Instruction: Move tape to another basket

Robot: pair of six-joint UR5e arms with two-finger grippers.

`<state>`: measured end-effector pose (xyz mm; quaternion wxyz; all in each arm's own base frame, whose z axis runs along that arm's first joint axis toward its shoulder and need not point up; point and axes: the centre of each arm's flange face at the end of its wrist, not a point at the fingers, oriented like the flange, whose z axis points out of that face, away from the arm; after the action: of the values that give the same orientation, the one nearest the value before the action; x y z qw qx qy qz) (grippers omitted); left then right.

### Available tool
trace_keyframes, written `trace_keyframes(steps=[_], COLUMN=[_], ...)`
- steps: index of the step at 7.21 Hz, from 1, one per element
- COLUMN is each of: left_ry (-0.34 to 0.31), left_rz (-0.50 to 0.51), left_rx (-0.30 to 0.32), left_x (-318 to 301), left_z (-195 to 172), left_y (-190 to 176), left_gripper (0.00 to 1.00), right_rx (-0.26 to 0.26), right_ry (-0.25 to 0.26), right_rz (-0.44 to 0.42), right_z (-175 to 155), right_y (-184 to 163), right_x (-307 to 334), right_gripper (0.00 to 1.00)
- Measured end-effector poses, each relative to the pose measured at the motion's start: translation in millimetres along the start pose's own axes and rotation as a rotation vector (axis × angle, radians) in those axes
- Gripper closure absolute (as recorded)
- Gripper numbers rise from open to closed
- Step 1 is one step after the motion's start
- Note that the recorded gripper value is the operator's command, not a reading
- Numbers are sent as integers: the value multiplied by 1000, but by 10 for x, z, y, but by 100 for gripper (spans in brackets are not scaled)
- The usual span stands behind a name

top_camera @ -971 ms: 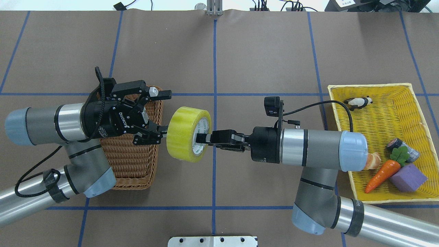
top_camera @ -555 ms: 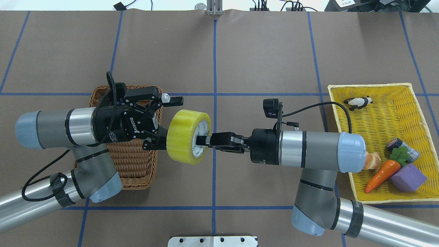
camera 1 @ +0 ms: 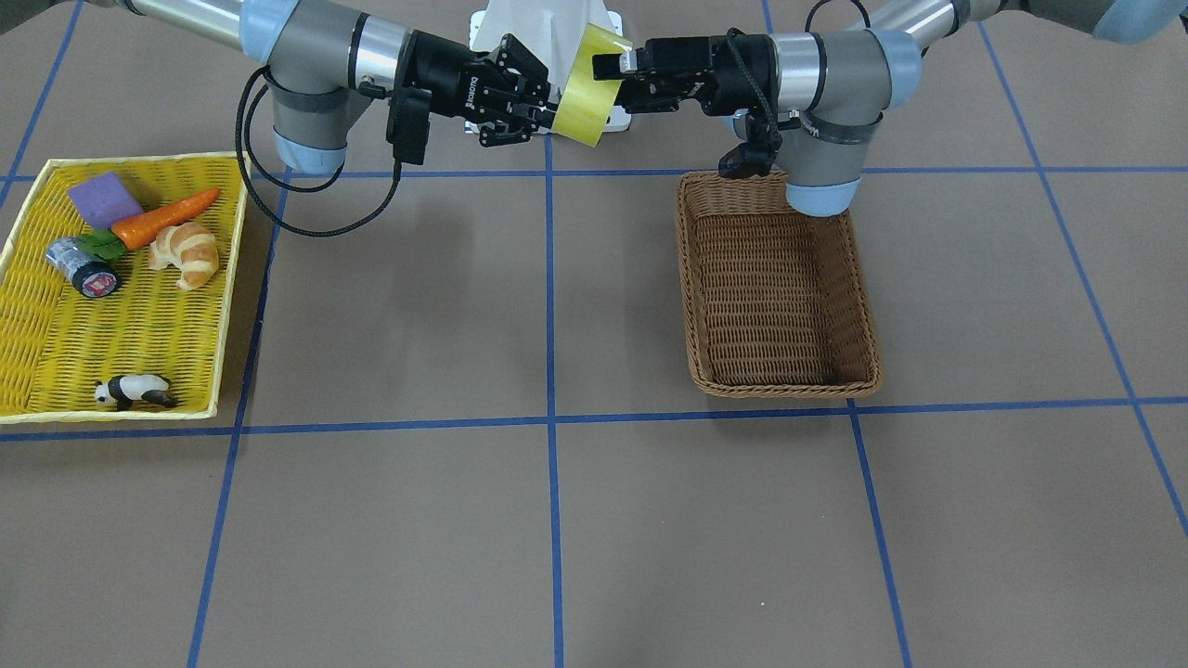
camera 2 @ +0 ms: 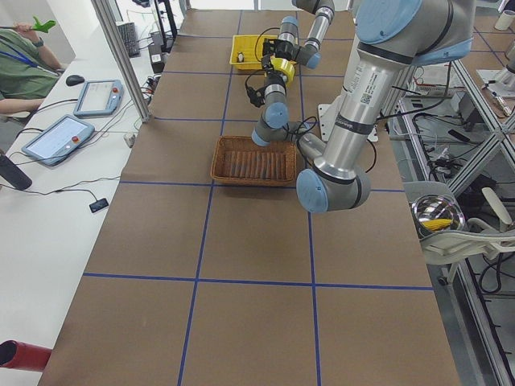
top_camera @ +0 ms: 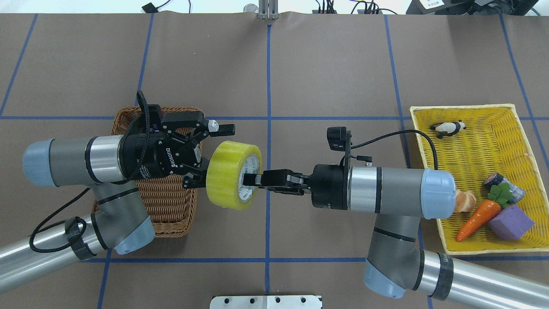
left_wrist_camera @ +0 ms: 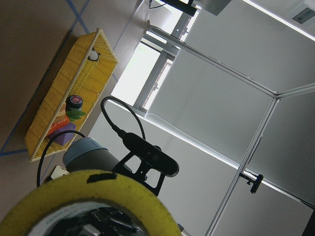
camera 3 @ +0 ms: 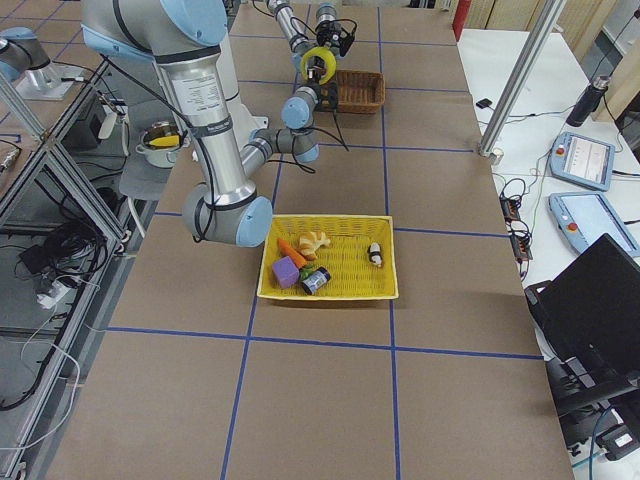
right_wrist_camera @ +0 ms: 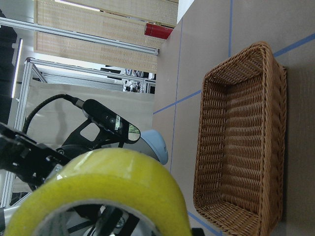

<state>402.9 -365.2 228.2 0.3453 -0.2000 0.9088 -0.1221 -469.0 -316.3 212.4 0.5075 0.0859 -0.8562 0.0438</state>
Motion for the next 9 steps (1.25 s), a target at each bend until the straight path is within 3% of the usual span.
trace_keyframes(steps=[1, 2, 3, 7, 9], left_ry=[0, -1, -2, -11, -20], left_rz=[-1, -2, -5, -18, -20], left_rx=[0, -1, -3, -9, -15], left_x=[-3, -6, -13, -45, -57], left_z=[2, 5, 8, -26, -55], left_y=[2, 5, 11, 26, 36], left_gripper=[41, 77, 100, 100, 100], right_rx=[0, -1, 0, 5, -13], right_ry=[-3, -5, -5, 7, 19], right_rz=[0, 2, 7, 19, 10], right_z=[-2, -5, -6, -72, -332], right_y=[4, 7, 7, 2, -17], right_x=[-8, -16, -18, 45, 177], right_gripper=[54, 16, 1, 0, 0])
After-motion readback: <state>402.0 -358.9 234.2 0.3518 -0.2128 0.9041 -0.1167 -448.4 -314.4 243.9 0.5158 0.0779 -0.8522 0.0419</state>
